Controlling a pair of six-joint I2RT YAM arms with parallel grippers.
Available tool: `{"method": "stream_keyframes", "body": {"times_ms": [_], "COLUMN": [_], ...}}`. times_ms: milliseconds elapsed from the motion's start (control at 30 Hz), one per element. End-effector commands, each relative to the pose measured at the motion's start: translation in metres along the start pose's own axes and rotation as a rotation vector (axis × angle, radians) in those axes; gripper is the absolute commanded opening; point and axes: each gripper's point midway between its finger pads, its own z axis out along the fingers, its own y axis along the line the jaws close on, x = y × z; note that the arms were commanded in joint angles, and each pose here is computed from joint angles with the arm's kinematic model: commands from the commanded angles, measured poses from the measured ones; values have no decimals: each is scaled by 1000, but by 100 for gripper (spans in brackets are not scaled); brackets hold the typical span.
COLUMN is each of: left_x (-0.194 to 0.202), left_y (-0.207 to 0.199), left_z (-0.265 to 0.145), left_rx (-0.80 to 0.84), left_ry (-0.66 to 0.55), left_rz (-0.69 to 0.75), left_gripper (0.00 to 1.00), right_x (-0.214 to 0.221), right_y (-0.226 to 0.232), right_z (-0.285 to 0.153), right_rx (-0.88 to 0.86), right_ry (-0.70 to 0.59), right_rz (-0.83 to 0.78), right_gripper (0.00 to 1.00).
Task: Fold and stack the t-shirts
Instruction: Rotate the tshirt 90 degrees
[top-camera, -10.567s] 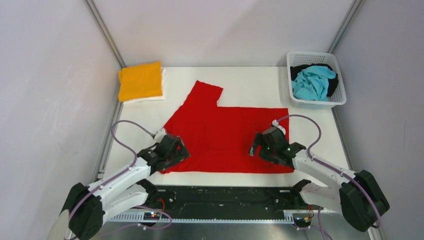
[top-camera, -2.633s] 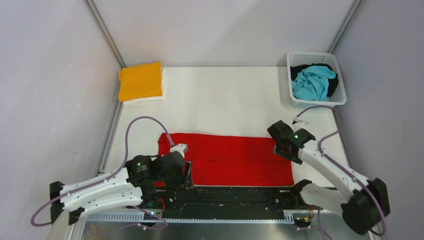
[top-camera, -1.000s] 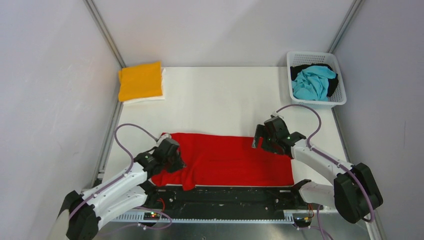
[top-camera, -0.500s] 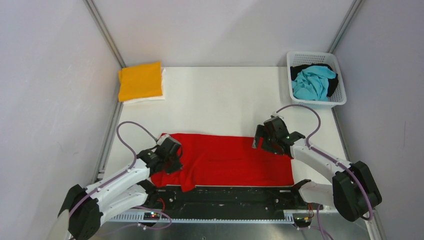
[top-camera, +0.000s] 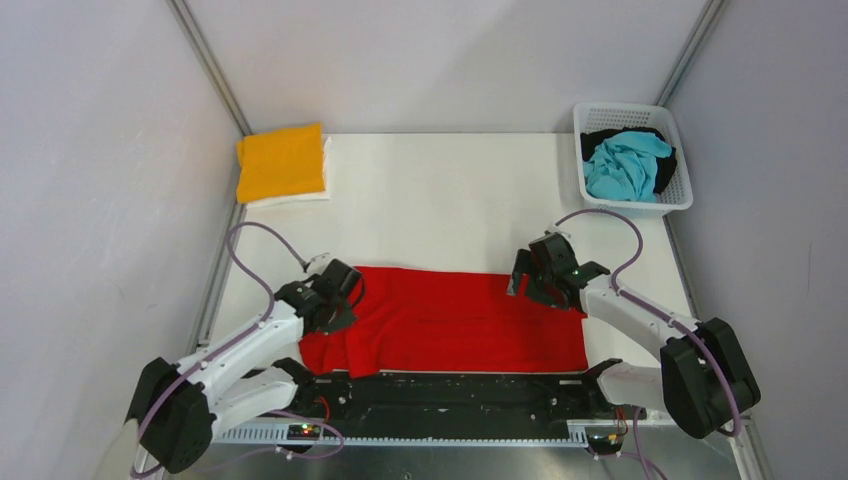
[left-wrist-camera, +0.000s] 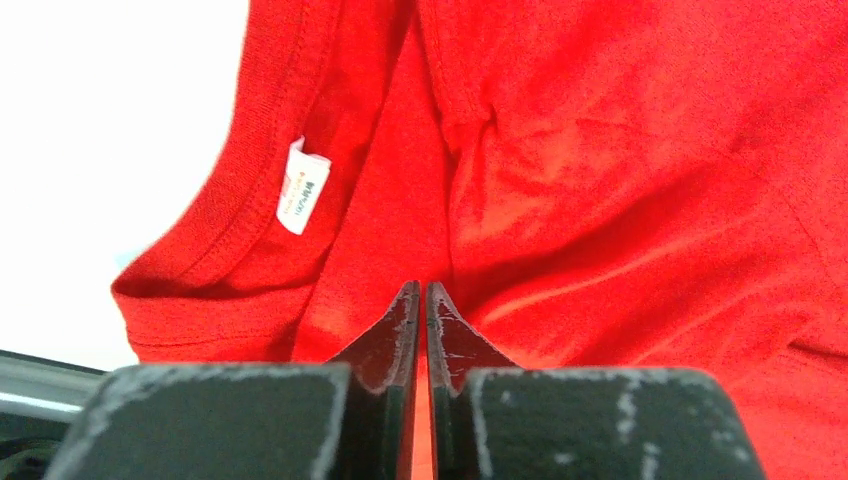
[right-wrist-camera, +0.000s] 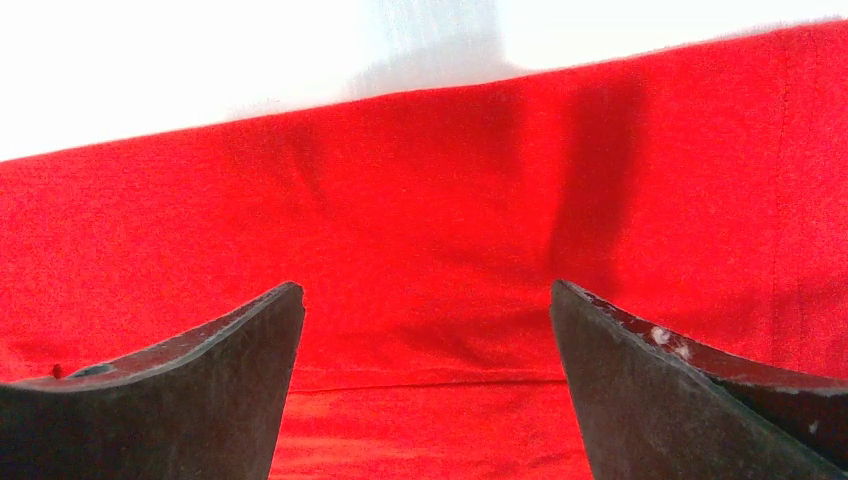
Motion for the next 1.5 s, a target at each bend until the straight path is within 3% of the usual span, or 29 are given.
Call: {"method": "stream_keyframes", "body": {"times_ms": [0,200,267,300,333,367,433,600,733,900,1033,1167,1200,1333,1367,1400,1433,1467], "left_x": [-28,-43,-51,-56,-56,-57,-51,-31,-26,-58,-109,-185,-224,-276,-262,-295,-284,-303], "left_y": [8,15,6,-2,-13,-23,-46,-92,-90,-101,-132,-217,-265,-363,-374,-403,-408,-423], "left_z": [-1,5,0,-6,-9,-17,-26,-23,17,53,82,113,115,138,174,142,168,149], "left_rx": [-89,-163,-128,-88,-30,33,166,410,335,291,264,427,551,771,775,884,879,939], "left_ry": [-82,-111,-129,-144,-136,-147,-135,-69,-41,-53,-65,-19,-25,3,51,1,31,-5], "left_rz": [31,-8,-29,-43,-41,-35,-12,-39,-73,-125,-98,-82,-80,-121,-133,-173,-203,-251], "left_gripper": [9,7,19,39,51,76,97,100,100,100,100,100,100,100,100,100,100,100], "right_x": [-3,-3,-3,-4,-6,-7,-10,-12,-3,9,25,47,55,103,115,126,136,143], "right_y": [-3,-2,-2,-2,0,2,7,29,40,33,28,34,35,69,79,84,94,100], "right_z": [2,3,3,3,1,1,-1,0,9,15,17,17,18,3,-1,-3,-6,-7], "right_rx": [15,9,8,4,-5,-14,-41,-145,-188,-159,-150,-185,-192,-379,-425,-460,-506,-527], "right_ry": [-10,-3,-5,-9,-16,-21,-32,-26,29,78,143,229,254,421,442,482,493,519], "right_rz": [-10,-10,-11,-10,-8,-7,-8,-20,-25,-45,-88,-152,-176,-314,-361,-383,-433,-450], "right_gripper": [97,97,97,97,97,98,98,98,97,98,98,98,98,97,97,97,97,97]}}
